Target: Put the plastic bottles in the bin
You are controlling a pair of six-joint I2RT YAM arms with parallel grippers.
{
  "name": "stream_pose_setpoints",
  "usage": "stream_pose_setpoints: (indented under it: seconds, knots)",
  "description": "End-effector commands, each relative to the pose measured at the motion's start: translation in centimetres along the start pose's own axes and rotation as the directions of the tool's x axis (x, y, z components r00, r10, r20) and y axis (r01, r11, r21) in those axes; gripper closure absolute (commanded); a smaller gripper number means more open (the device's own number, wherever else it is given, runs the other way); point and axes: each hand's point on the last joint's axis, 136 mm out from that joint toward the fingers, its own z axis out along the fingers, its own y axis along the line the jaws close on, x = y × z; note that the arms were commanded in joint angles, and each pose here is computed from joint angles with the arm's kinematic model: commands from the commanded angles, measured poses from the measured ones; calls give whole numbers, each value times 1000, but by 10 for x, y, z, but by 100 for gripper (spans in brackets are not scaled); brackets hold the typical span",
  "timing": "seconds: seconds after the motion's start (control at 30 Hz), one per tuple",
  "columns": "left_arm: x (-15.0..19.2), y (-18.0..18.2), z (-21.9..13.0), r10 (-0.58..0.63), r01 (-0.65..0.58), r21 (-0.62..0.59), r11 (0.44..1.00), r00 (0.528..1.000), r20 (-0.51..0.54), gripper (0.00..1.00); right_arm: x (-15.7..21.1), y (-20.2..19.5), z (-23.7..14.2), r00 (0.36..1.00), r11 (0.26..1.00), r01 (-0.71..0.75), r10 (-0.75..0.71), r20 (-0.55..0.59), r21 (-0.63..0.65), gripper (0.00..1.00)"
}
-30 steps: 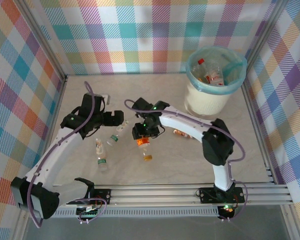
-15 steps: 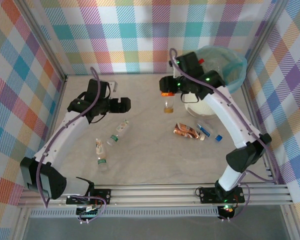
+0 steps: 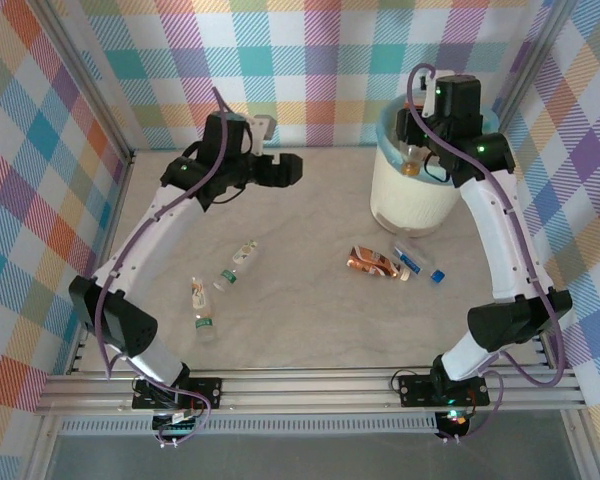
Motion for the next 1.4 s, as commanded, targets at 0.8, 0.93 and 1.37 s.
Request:
stream_pose_setpoints:
  seconds: [0.8,0.93,1.37]
  knots:
    - [-9,-46,24,46,-44,100,994,999,-18,8,-85,-29,2,933,997,-8,-19,360,73,49]
    - [-6,-42,27,45,-43,87,995,999,-24,8,-77,-29,21,940,995,29,-60,337,97,49]
    - [4,-37,30,38,-34,73,997,998,-52,8,-41,-27,48,959,989,79,-110,261,125,38]
